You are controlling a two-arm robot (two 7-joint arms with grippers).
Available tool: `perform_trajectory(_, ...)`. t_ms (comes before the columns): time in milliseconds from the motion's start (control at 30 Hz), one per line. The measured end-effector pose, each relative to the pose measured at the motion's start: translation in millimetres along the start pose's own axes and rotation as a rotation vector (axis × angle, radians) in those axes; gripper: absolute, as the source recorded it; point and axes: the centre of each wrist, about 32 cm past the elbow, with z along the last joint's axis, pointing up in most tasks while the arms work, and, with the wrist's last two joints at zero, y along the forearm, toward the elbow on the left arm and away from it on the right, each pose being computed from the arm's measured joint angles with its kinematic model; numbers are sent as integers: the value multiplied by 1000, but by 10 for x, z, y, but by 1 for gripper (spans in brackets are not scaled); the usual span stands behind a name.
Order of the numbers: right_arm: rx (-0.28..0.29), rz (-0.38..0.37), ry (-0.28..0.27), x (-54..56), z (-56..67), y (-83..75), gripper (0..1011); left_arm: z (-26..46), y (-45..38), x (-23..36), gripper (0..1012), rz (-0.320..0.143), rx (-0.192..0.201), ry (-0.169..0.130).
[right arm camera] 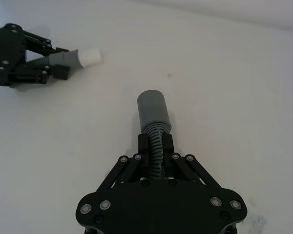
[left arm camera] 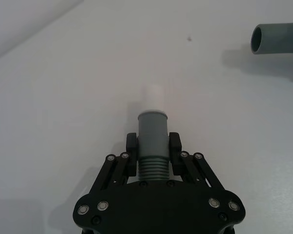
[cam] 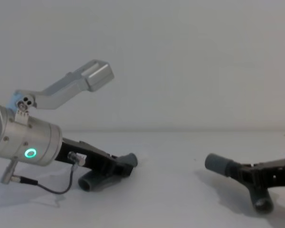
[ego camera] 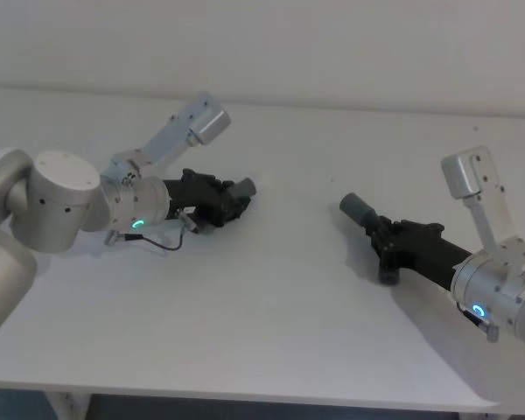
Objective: Use both hands to pick up one end of the pipe from the table, align the ends, and insert them.
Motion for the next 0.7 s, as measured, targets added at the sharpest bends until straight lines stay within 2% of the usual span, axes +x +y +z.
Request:
perform_trajectory(200,64,-12,-20,-57,34,-18,155,30,35,66,382,1,-38,-35)
perform_trajectory(333,107,-17,-35,-90,60,-33,155,64,83,137,382,2,-69,-62)
perform_trajectory(433,147,-20,-51,-111,87,-51,155,97,138,212,382,-2,-100,-85)
perform_trajectory(567,196,-13,-73,-123,117,-75,155,119,183,274,382,-8,-118,-103)
perform_trajectory(700,236,12,-92,-118,145,-101,155,146,245,360,382,-31,-139,-132)
